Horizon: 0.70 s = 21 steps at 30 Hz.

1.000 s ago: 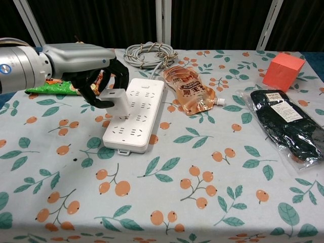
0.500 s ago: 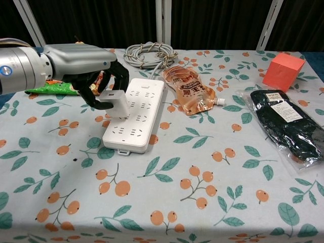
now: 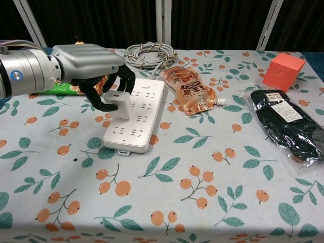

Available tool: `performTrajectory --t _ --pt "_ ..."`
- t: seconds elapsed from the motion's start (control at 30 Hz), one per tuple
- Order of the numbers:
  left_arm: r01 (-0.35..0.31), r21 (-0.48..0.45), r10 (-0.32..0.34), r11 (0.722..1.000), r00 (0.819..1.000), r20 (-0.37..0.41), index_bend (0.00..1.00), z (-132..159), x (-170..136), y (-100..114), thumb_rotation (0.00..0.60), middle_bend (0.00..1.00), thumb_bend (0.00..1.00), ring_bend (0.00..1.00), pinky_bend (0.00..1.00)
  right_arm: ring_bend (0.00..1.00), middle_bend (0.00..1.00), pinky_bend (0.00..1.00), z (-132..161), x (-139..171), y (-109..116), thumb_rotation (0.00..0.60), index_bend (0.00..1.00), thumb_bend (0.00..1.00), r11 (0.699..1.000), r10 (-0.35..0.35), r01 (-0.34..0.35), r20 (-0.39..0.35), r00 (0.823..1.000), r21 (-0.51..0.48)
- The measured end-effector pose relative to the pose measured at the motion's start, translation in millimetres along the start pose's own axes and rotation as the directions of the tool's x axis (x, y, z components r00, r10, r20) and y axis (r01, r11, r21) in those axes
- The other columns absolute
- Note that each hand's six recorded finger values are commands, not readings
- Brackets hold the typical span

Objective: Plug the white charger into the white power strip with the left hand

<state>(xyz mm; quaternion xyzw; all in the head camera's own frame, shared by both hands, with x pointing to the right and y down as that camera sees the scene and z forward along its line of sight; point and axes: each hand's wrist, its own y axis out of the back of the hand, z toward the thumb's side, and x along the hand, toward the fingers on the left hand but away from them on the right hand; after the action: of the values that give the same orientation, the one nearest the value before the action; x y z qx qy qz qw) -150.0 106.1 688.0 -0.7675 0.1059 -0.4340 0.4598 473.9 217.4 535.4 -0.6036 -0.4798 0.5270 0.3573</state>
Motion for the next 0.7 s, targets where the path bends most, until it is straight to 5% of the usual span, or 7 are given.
performTrajectory --t 0.7 --pt "0.037 -0.075 -0.040 0.997 0.998 -0.038 0.66 -5 2 -13 0.600 0.75 0.56 0.54 0.65 0.00 0.00 0.00 -3 2 0 0.600 0.00 0.27 1.000 -0.002 0.002 0.008 1.000 -0.001"
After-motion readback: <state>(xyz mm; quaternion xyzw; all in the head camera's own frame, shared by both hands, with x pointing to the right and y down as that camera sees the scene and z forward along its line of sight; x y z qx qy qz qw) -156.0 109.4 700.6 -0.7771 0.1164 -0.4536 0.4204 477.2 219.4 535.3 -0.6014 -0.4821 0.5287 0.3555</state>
